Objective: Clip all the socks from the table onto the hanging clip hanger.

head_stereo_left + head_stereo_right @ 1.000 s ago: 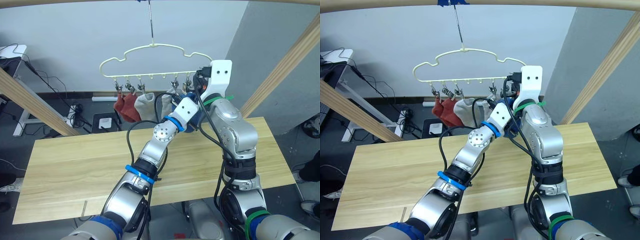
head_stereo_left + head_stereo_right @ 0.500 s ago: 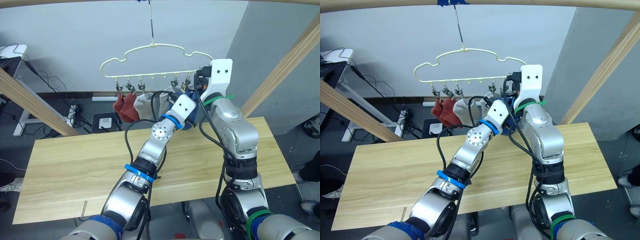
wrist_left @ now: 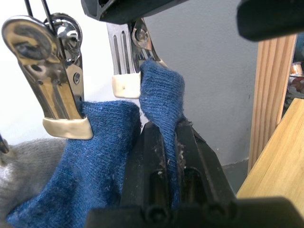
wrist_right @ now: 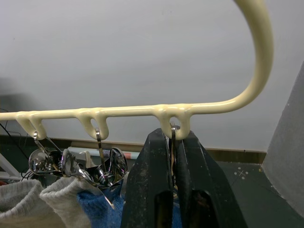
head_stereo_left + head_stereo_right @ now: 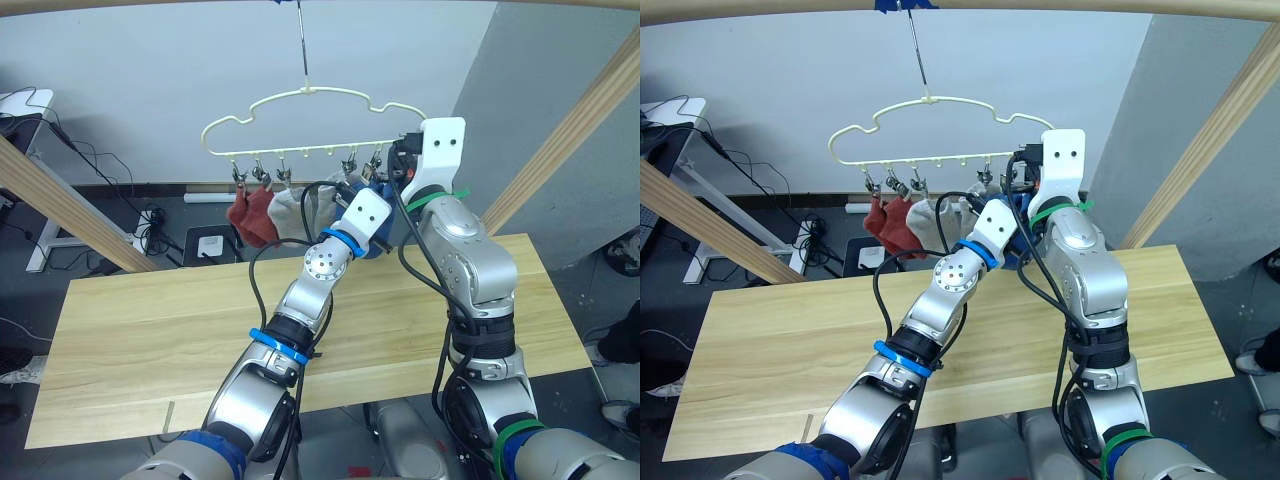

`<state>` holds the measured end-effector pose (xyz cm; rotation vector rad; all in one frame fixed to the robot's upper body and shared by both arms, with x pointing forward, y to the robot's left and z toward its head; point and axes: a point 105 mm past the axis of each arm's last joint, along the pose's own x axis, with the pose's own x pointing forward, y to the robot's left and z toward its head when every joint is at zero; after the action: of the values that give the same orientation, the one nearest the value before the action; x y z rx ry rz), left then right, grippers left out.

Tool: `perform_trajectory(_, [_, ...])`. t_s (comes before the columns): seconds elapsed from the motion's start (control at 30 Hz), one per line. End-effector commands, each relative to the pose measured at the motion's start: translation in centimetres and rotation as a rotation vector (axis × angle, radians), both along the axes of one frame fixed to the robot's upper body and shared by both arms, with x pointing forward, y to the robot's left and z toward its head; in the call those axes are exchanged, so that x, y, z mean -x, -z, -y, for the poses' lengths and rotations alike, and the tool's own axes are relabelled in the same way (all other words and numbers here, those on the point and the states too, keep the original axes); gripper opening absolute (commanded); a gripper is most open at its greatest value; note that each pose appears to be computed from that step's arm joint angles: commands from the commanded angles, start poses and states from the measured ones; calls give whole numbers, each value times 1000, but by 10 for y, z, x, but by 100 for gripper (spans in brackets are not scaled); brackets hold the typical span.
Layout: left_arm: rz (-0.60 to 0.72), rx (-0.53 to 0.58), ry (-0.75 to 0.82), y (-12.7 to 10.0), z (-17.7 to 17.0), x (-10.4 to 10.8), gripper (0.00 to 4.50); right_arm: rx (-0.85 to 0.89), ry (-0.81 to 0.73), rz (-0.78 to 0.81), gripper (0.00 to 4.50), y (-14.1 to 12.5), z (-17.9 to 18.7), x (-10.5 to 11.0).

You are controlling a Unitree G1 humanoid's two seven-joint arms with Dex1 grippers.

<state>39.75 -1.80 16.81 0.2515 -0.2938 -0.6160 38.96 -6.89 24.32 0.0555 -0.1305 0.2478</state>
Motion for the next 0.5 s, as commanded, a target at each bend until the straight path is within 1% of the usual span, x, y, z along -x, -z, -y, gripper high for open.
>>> perform_trajectory(0.03, [44,31,3,-15,6,2,3,-15,6,44,0,-12,2,7])
perform_trajectory(0.17, [48,34,-1,-16,6,2,3,-19,10,26,0,-9,2,7])
perform_trajectory(0.3, [47,34,-7,-16,5,1,0,-36,12,38,119,-12,3,8])
perform_trajectory(0.37, [47,33,-11,-16,4,1,0,-43,16,44,193,-14,3,8])
perform_trajectory(0.4, [50,35,-15,-16,4,1,0,-48,18,48,242,-15,4,8])
perform_trajectory(0.5, [42,57,1,-17,5,2,0,-62,24,60,341,-19,6,10])
